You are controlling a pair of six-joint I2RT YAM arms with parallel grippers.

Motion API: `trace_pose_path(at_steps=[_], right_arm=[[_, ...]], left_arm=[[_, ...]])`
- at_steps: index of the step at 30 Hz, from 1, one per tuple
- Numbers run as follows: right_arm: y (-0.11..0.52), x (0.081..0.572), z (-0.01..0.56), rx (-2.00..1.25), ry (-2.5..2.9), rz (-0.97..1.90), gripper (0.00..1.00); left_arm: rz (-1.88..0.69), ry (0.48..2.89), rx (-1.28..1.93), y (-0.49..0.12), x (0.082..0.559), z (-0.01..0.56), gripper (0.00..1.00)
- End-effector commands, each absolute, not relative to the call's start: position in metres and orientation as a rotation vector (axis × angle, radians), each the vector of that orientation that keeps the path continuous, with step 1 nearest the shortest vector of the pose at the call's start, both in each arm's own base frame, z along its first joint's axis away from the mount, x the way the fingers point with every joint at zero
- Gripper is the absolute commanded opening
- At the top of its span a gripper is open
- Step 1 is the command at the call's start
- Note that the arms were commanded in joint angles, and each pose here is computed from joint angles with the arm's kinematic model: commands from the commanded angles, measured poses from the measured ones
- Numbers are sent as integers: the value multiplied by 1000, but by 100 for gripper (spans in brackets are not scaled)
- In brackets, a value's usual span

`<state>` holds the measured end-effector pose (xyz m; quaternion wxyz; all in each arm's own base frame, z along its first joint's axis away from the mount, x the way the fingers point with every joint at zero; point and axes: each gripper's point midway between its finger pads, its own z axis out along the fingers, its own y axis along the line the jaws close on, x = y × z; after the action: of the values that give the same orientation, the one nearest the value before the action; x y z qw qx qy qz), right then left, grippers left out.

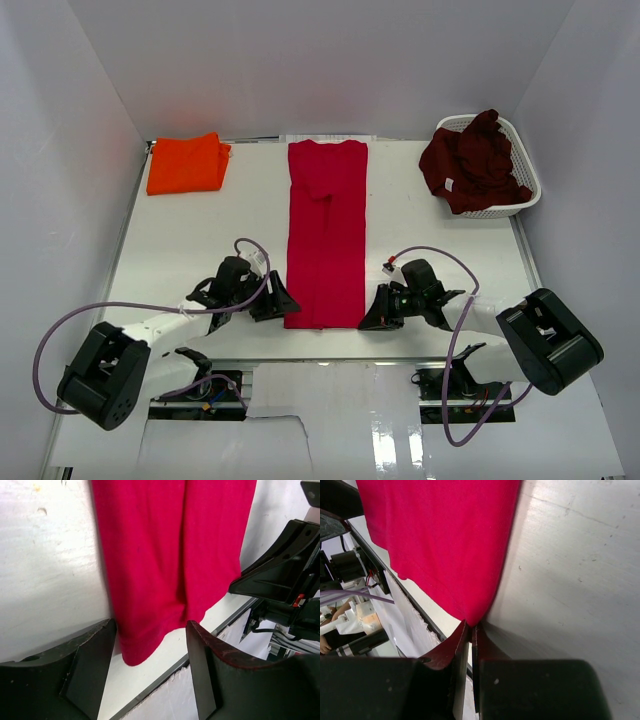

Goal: Fold and stack the t-shirts
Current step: Grab the bottom of the folded rectangular tshirt with both arms

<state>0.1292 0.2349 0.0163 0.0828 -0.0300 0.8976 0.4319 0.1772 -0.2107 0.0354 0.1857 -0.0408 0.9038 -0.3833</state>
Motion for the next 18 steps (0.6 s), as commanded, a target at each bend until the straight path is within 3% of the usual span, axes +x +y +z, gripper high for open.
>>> trace_pose_path(at_steps=[1,5,8,16,18], right_arm=[[231,132,10,-99,2704,1215,8],[230,131,10,-98,2707,1214,8],[230,130,9,-101,2709,1213,8],[230,129,8,-106,2712,1217,8],[230,129,7,-108,2713,1216,8]], left_arm=[[-883,2719,-162,-182,147,3,70],[-839,2753,-194,-178,142,-4,60],[-821,2784,-215,-176,138,-10,48],[-811,2790,-221,-176,139,-14,35],[-808,2802,-221,-176,138,-17,21]])
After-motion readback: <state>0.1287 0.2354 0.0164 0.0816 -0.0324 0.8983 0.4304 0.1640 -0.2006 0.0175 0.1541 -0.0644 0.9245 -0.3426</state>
